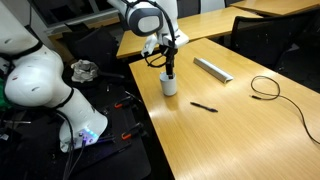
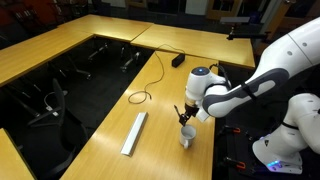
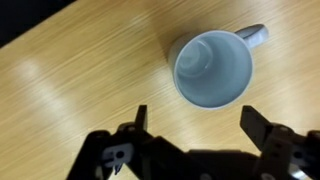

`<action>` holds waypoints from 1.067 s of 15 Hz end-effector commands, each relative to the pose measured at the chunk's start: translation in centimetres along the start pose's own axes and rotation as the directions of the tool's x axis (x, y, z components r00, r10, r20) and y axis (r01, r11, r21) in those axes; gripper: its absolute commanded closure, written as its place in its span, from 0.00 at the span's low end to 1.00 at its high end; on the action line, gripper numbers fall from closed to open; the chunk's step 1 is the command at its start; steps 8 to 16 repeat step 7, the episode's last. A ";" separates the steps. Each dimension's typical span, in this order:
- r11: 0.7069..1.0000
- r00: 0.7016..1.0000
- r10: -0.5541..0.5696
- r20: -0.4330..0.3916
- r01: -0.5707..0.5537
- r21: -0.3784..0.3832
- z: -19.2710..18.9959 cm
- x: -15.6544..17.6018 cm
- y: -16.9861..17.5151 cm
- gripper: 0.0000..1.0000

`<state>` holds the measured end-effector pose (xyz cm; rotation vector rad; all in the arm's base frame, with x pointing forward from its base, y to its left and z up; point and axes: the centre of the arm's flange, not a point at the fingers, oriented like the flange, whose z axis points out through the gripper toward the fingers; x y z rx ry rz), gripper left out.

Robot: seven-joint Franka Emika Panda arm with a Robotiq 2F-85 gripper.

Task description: Move the mug forwards

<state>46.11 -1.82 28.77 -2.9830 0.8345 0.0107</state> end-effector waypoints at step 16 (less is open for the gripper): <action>0.979 0.967 -0.190 0.172 0.201 -0.046 -8.9 0.2 -0.5 0.00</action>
